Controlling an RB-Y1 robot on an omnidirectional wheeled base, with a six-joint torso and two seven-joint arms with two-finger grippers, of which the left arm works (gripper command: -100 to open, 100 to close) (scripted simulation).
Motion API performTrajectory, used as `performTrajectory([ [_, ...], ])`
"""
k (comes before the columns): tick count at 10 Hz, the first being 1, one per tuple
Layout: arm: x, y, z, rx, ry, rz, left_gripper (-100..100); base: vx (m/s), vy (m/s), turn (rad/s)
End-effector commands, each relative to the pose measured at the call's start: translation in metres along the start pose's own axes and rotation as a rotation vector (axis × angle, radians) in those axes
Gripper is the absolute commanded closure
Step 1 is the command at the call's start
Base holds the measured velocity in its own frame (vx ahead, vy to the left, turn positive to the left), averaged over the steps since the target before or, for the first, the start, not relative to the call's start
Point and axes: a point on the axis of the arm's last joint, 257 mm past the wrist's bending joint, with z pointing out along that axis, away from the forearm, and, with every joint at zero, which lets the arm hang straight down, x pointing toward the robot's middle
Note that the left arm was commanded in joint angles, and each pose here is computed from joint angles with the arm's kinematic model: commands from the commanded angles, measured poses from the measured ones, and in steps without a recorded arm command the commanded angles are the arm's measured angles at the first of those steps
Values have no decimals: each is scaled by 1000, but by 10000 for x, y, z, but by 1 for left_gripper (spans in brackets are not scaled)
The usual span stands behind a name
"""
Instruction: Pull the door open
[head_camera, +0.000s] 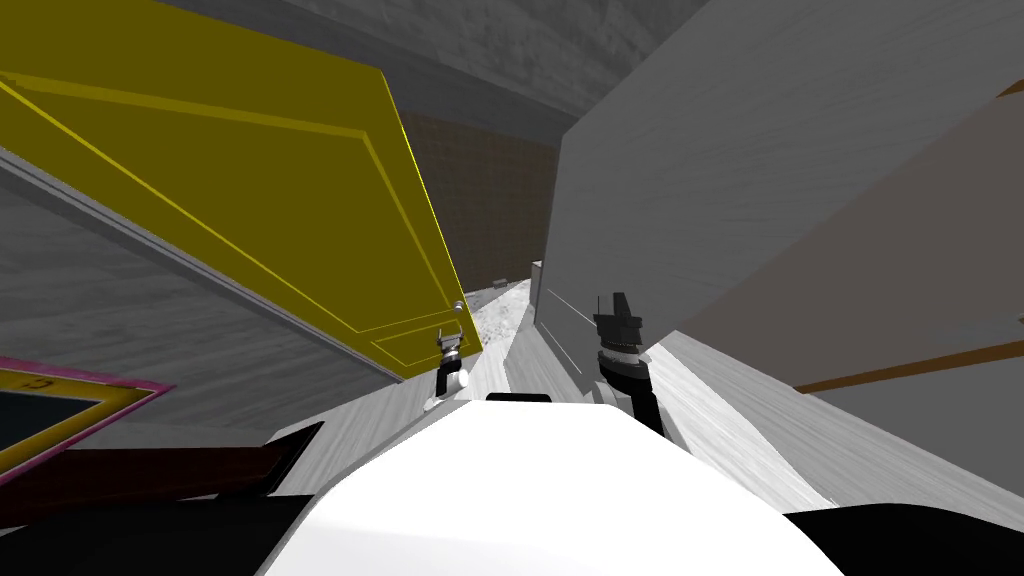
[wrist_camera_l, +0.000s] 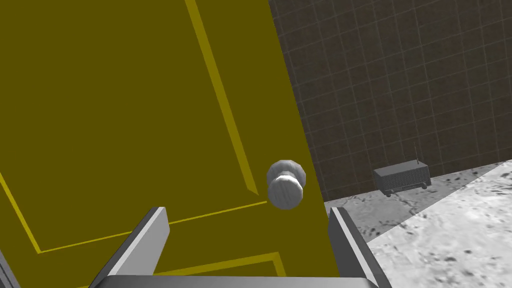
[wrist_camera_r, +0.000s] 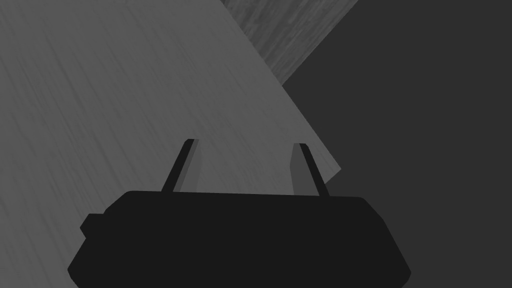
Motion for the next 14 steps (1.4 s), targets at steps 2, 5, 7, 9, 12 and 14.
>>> performTrajectory([
  [2,-249,5,-42,12,-53,-67,-100,85,79,-131],
  [5,-427,13,-93,24,-93,-116,-100,90,106,-105],
  [7,-589,20,-149,37,-129,-161,-100,62,70,-79],
  [9,-718,26,-201,50,-159,-198,-100,82,83,-110],
  [12,-858,34,-266,65,-193,-238,-100,58,74,-72],
  [14,-941,39,-309,75,-213,-262,-100,57,60,-63],
])
